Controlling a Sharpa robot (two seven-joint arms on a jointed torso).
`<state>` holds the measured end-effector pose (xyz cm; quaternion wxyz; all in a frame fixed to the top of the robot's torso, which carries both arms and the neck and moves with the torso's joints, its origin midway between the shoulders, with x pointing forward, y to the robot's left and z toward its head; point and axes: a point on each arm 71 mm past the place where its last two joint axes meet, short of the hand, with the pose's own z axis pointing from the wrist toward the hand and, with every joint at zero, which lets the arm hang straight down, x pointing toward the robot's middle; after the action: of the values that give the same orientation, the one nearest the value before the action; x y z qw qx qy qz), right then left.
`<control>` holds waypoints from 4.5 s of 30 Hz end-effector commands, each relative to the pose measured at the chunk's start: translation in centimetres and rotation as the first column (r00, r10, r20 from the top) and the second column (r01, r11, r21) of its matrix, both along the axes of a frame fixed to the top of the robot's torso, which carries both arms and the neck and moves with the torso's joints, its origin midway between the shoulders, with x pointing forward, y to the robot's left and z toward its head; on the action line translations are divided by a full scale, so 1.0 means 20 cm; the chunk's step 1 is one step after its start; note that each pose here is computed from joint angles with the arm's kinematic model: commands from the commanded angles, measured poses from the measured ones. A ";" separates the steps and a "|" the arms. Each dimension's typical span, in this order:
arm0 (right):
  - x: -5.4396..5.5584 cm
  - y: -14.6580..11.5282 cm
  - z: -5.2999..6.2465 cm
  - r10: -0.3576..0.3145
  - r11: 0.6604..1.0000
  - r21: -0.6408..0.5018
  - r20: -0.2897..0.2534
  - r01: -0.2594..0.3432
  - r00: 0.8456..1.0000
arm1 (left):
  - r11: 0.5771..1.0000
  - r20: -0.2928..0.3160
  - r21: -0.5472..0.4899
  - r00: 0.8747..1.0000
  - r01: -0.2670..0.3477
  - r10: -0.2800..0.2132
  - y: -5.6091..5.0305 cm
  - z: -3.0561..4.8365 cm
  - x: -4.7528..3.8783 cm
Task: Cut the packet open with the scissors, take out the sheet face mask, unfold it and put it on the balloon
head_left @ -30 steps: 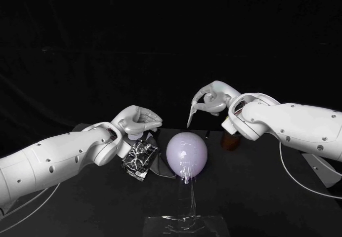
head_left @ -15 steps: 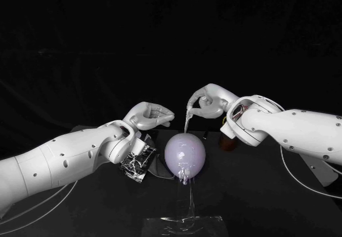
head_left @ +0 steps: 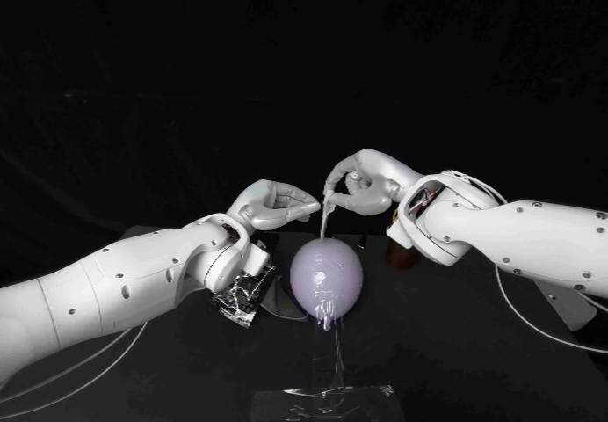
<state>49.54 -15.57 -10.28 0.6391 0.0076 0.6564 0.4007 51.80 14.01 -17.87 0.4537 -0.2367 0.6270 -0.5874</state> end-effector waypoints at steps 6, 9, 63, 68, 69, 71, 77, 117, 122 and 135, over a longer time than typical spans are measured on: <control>0.00 0.02 0.01 -0.011 1.000 -0.027 0.054 0.013 0.998 | 0.997 0.030 0.056 0.998 0.045 -0.047 -0.04 0.016 -0.013; 0.00 0.02 0.01 -0.009 0.999 -0.032 0.050 0.010 0.999 | 0.997 0.034 0.056 0.998 0.049 -0.051 -0.05 0.018 -0.015; 0.02 0.07 0.00 -0.010 0.996 -0.084 0.045 0.013 0.999 | 0.998 -0.063 -0.022 0.996 0.055 -0.056 -0.06 0.010 -0.003; 0.02 0.06 0.00 -0.023 0.999 -0.045 0.052 0.025 0.998 | 0.998 -0.090 -0.044 0.995 0.034 -0.038 -0.05 0.006 0.003; 0.02 0.06 0.00 -0.026 0.999 -0.033 0.053 0.028 0.998 | 0.998 -0.099 -0.050 0.995 0.028 -0.033 -0.05 0.004 0.005; 0.02 0.05 0.00 -0.031 0.999 -0.015 0.052 0.032 0.998 | 0.998 -0.116 -0.060 0.993 0.017 -0.024 -0.04 0.001 0.008; 0.02 0.02 0.00 -0.056 0.998 0.031 0.036 0.055 0.998 | 0.997 -0.150 -0.081 0.989 -0.016 0.004 -0.03 -0.005 0.018; -0.15 0.08 -0.25 -0.247 0.950 0.156 -0.147 0.269 0.958 | 0.979 -0.263 -0.109 0.954 -0.174 0.141 0.01 -0.029 0.029; -0.14 0.10 -0.25 -0.240 0.953 0.159 -0.135 0.260 0.961 | 0.979 -0.265 -0.111 0.955 -0.171 0.137 0.01 -0.028 0.024; -0.13 0.14 -0.25 -0.220 0.957 0.167 -0.118 0.238 0.968 | 0.981 -0.272 -0.114 0.955 -0.154 0.118 -0.02 -0.028 0.015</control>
<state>46.98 -12.91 -15.51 0.6374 0.1697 0.6506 0.3763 52.16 13.99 -18.62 0.3927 -0.3861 0.6245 -0.5538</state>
